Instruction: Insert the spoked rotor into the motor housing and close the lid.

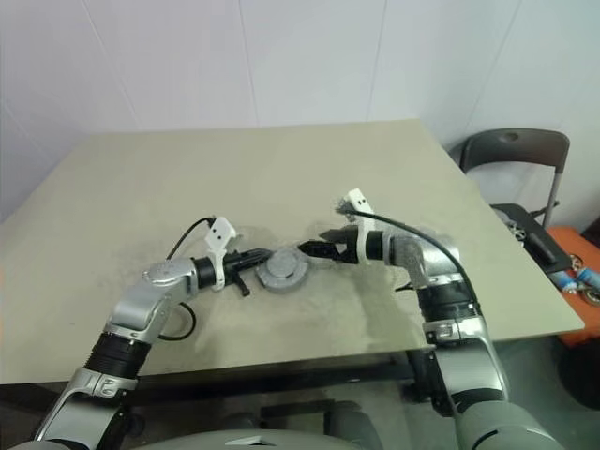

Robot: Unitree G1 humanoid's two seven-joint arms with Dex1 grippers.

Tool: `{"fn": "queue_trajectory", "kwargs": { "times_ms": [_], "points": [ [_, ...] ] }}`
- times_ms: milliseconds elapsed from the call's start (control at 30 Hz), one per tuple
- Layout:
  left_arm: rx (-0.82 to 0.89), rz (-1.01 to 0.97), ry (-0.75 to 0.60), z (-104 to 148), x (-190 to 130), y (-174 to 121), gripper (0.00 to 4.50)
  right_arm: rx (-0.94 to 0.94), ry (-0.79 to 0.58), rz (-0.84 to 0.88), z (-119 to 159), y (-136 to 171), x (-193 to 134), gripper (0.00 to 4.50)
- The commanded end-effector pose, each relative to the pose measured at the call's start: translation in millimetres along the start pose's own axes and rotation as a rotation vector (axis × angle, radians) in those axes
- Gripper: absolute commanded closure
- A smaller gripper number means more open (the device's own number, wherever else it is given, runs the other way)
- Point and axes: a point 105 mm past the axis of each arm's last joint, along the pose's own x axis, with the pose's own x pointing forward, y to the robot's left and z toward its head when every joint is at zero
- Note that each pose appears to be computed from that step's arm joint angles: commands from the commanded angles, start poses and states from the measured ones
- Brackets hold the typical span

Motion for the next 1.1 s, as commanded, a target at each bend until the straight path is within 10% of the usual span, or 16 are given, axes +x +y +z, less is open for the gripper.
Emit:
{"fn": "queue_trajectory", "kwargs": {
  "times_ms": [33, 567, 1100],
  "points": [
    [-0.012, -0.005, 0.069, -14.6, 0.2, -0.1, 4.50, 0.232, 0.050, 0.075, 0.0, 9.6, -8.0, 0.03],
    [-0.012, 0.001, 0.075, -15.4, -2.7, 0.5, 4.50, 0.763, 0.046, 0.174, -28.8, 11.3, 22.1, 0.03],
    [-0.021, 0.020, 0.078, -16.4, -9.1, 3.4, 4.50, 0.824, 0.028, 0.276, -32.8, 34.8, 48.6, 0.03]
  ]
}}
